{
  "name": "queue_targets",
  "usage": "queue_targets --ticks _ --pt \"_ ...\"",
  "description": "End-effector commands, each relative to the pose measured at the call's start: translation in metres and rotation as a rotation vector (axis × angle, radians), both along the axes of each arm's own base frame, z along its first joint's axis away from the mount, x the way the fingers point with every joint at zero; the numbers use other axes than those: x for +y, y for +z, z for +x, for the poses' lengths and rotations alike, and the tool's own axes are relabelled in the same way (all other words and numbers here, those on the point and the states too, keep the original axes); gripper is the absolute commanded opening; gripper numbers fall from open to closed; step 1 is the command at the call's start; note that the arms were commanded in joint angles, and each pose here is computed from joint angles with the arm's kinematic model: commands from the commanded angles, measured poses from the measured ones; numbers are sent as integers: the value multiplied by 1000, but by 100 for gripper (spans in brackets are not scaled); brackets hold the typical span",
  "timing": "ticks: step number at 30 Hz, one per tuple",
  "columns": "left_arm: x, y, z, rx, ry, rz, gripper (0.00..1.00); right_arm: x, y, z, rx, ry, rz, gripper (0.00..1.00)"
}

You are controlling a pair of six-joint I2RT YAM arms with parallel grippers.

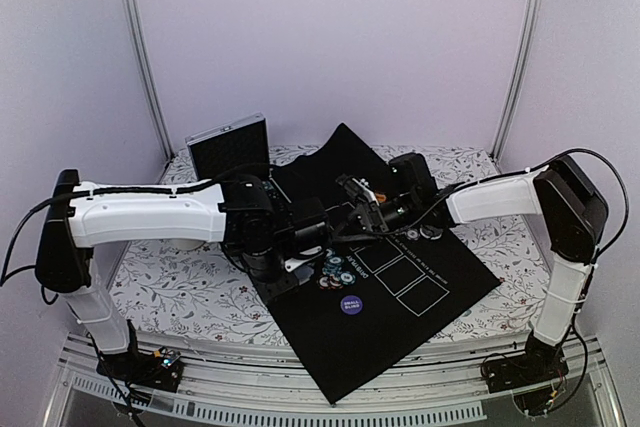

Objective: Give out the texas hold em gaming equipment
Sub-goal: Pass from the left arm to the right

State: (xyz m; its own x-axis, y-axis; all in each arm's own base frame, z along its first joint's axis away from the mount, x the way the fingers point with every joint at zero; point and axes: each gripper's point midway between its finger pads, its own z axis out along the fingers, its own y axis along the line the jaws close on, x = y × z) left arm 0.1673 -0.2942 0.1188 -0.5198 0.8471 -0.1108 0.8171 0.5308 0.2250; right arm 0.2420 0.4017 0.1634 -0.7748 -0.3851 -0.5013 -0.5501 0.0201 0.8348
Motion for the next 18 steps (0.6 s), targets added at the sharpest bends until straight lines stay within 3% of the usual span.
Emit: queue_targets --ticks 1,10,18 --pt "-15 15 -4 -33 -47 -79 45 -20 6 23 -1 -72 15 85" --pt "-19 18 -1 -56 -65 -86 45 -16 4 28 28 -87 30 86" --pt "-31 24 7 -81 -92 -107 45 25 -6 -2 73 52 43 89"
